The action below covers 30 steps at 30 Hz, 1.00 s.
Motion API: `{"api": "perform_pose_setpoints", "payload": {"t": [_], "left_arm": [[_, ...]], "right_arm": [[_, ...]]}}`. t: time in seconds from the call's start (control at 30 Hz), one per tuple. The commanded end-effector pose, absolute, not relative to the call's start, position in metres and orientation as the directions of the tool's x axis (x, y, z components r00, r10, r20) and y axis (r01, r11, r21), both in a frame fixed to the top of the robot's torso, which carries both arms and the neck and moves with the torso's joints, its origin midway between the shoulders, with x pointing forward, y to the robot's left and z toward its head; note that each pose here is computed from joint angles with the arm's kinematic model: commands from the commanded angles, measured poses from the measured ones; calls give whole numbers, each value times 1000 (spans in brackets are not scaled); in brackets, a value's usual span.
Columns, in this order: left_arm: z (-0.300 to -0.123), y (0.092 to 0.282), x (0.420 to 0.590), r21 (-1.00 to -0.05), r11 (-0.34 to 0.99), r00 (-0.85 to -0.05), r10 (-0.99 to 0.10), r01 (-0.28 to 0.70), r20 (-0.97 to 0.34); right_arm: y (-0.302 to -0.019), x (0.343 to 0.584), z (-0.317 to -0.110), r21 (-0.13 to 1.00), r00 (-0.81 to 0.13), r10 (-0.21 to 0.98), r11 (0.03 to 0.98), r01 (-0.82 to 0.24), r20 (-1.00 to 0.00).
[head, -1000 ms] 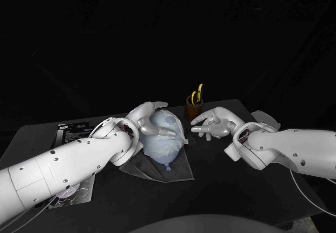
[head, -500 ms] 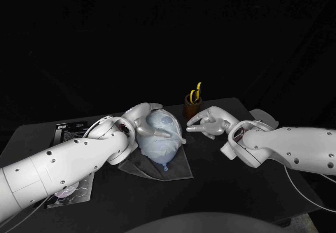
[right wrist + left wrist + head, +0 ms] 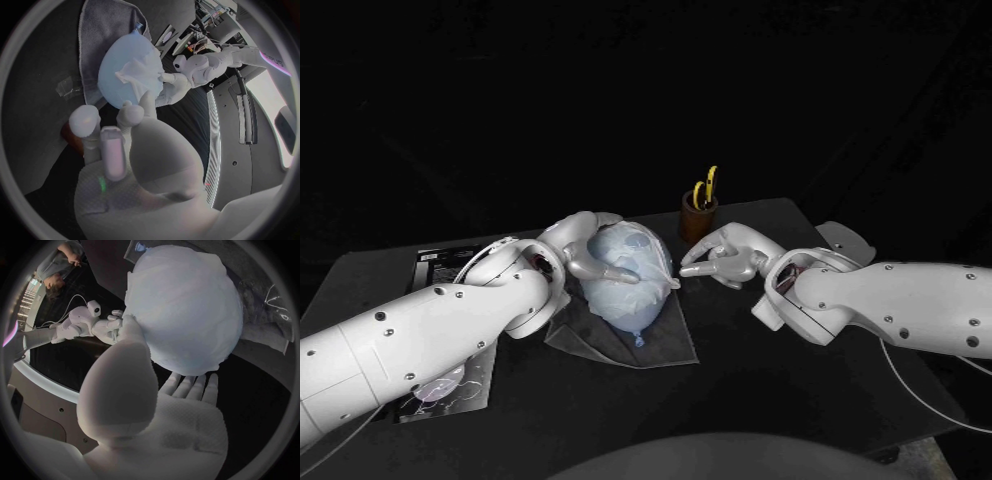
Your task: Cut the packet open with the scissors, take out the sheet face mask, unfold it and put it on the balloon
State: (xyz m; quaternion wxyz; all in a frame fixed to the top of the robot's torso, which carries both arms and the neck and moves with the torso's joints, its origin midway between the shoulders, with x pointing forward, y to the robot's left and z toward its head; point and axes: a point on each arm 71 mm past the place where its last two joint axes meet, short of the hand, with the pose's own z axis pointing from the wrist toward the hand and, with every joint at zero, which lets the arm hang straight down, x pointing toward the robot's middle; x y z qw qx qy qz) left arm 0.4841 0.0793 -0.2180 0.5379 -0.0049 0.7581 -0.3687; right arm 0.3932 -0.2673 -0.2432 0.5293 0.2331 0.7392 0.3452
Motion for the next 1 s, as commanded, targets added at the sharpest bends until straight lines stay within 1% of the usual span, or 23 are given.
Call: {"api": "perform_pose_setpoints", "payload": {"t": [0.03,0.3,0.57,1.0], "left_arm": [[-219,82,483,-557,734,-430,-391,389,-814],[-220,89,484,-559,738,-433,-392,379,-811],[-221,92,485,-557,743,-441,-387,371,-810],[-222,95,486,-557,746,-444,-386,365,-809]], "right_arm": [[-264,391,-250,724,-386,662,689,-24,-643],[-259,388,-260,721,-402,656,693,-16,-639],[-256,391,-261,728,-368,672,685,-23,-643],[-251,395,-263,738,-370,680,674,-26,-633]]}}
